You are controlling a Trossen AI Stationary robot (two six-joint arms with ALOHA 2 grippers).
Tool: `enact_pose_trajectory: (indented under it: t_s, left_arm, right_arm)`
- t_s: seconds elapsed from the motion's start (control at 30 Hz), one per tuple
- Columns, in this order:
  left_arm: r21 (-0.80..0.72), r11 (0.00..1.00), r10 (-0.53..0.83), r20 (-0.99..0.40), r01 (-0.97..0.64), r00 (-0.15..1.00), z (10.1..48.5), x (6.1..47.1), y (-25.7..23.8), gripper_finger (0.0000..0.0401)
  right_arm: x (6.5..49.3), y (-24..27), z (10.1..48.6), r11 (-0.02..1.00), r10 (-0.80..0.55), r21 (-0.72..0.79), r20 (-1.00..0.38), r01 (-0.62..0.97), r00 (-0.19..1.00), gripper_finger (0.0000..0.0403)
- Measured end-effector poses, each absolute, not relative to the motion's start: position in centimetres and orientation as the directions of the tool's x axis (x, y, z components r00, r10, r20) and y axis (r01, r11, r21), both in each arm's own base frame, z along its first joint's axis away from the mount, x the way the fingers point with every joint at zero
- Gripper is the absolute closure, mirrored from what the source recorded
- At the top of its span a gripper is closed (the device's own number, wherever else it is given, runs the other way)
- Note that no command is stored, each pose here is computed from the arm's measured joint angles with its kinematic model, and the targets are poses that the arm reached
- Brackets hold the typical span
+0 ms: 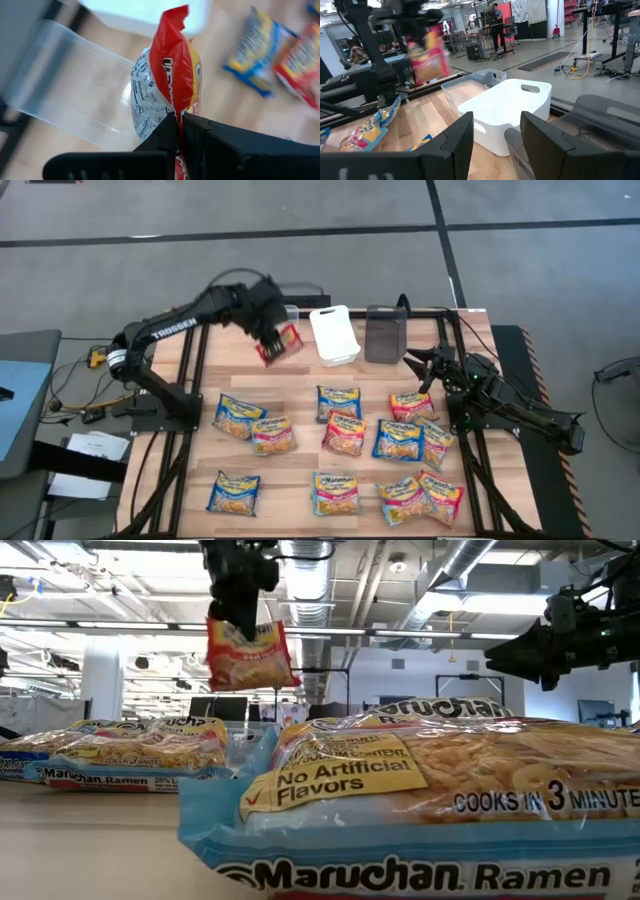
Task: Sort Maruchan noodles
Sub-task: Put the red noodle pack into the transparent bin
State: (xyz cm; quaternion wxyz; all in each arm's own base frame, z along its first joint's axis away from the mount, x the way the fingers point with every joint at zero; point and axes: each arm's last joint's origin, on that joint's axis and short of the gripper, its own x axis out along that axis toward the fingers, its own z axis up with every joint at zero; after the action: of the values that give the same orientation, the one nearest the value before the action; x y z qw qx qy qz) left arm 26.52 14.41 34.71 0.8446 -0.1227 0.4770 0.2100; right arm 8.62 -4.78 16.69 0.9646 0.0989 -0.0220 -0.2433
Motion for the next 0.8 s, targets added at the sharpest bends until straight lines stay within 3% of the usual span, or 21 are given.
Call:
enact_pose_trajectory:
  t_s: [0.37, 0.8]
  left_arm:
    - [0.16, 0.806, 0.458, -0.778, -0.569, 0.43, 34.3, 23.8, 22.7, 0.0401]
    - [0.219, 0.8, 0.446, -0.84, -0.559, 0.309, 29.4, 25.3, 26.4, 0.0401]
  right_arm:
    - [8.6, -4.8, 16.7, 0.862, -0.473, 0.201, -0.006, 0.465, 0.881, 0.0217]
    - [8.6, -4.8, 16.7, 0.862, -0.473, 0.201, -0.004, 0.464, 0.881, 0.0217]
